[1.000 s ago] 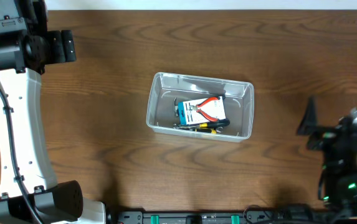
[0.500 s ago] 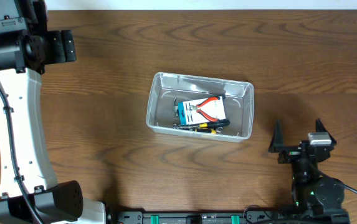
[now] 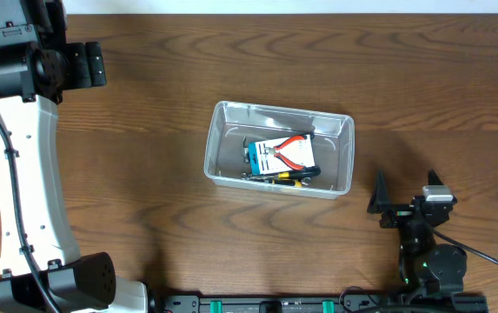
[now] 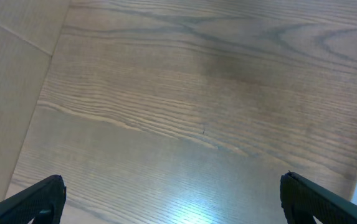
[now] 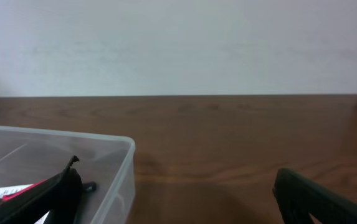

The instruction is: Pack container

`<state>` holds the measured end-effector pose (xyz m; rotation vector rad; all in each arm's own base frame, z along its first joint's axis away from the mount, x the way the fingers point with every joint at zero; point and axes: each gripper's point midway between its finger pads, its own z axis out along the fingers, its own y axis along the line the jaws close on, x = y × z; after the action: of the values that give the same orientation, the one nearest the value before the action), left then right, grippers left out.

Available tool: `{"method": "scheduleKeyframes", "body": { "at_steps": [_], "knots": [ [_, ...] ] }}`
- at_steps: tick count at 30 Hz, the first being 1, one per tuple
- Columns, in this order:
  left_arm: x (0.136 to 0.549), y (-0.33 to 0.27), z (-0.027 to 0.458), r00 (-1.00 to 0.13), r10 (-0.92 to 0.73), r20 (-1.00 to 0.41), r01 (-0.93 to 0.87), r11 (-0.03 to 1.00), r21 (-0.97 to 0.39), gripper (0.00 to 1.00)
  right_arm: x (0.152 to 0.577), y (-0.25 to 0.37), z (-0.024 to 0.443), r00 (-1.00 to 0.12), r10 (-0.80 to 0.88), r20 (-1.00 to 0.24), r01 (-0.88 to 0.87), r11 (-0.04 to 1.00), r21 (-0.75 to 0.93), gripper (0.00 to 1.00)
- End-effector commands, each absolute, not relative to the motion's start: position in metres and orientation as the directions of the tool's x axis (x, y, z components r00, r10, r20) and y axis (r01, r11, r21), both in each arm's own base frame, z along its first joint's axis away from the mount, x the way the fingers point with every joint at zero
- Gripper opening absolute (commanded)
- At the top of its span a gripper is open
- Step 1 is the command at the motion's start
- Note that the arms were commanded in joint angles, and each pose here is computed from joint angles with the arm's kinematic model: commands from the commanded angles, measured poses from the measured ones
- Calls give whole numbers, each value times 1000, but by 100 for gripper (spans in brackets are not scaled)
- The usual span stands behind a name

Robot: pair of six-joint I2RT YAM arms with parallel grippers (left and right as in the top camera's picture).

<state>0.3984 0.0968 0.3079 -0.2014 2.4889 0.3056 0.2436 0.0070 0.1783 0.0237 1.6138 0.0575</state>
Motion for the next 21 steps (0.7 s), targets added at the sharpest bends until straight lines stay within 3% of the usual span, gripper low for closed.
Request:
{"method": "scheduleKeyframes", "body": {
  "at_steps": [1, 21],
  "knots": [
    [397, 99, 315, -787, -79, -612, -229, 959, 170, 98, 245, 5, 169, -56, 104, -993, -7, 995, 104, 99],
    [397, 99, 315, -787, -79, -612, -229, 959, 170, 98, 246, 5, 158, -72, 139, -988, -3, 990, 139, 99]
  ]
}}
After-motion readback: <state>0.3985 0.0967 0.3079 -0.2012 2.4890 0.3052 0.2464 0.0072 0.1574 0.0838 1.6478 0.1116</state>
